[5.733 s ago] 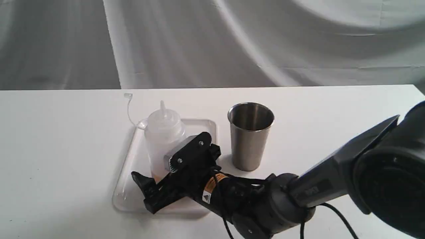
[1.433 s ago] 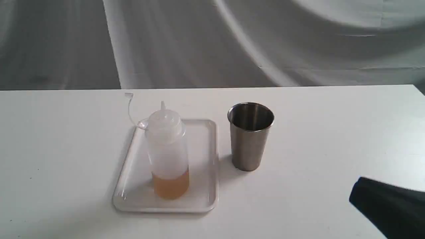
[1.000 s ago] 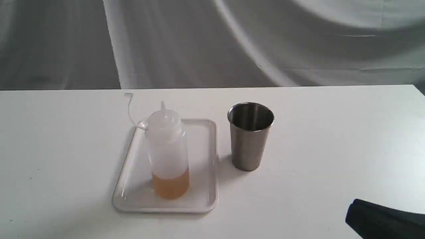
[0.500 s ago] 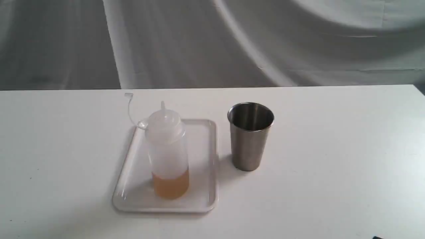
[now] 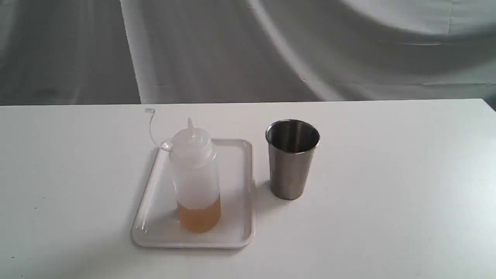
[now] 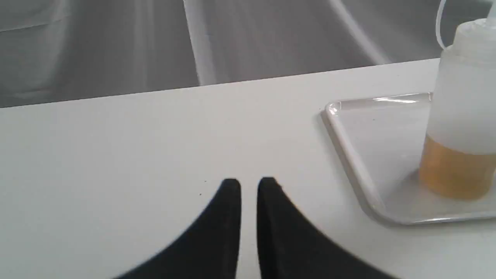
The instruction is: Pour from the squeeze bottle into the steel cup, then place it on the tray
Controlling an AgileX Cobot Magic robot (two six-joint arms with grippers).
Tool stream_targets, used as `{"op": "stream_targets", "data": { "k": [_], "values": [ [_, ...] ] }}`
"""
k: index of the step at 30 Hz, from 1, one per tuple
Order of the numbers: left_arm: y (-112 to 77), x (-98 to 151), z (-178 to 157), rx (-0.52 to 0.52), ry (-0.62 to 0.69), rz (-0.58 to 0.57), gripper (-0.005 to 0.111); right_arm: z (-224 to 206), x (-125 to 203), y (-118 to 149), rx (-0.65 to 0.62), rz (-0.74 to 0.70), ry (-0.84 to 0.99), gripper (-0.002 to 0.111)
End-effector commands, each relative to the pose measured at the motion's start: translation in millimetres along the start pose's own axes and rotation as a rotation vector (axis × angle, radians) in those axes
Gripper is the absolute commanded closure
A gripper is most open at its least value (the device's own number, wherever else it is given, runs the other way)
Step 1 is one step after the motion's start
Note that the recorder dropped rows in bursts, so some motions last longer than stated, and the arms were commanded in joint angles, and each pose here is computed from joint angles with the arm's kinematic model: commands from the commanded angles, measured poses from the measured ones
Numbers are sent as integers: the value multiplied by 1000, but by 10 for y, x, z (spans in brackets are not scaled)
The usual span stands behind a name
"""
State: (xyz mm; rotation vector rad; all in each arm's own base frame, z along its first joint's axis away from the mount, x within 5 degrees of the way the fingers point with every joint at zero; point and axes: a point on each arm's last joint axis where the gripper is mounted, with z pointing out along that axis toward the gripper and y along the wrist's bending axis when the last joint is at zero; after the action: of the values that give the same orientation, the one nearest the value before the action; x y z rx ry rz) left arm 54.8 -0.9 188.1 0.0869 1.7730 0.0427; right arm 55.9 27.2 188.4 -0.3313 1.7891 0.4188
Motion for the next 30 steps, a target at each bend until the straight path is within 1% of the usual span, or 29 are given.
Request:
{"op": "stream_targets", "data": {
  "k": [1, 7, 11, 13, 15, 20, 30],
  "values": [
    [-3, 6, 1, 4, -8, 1, 98, -34, 32, -32, 42, 32, 1, 108],
    [-3, 6, 1, 4, -8, 1, 98, -66, 16, -82, 128, 57, -42, 108],
    [-3, 6, 1, 4, -8, 1, 98, -80, 15, -94, 162, 153, -64, 108],
    [-3, 6, 1, 4, -8, 1, 98, -83, 30, -110, 192, 178, -53, 108],
    [-3, 6, 1, 4, -8, 1, 98, -88, 54, -134, 237, 193, -33, 108],
    [-3, 6, 1, 4, -8, 1, 98, -103, 53, -181, 326, 219, -50, 108],
    [-3, 6, 1, 4, -8, 1, 98, -138, 53, -258, 477, 254, -76, 108]
  ]
}}
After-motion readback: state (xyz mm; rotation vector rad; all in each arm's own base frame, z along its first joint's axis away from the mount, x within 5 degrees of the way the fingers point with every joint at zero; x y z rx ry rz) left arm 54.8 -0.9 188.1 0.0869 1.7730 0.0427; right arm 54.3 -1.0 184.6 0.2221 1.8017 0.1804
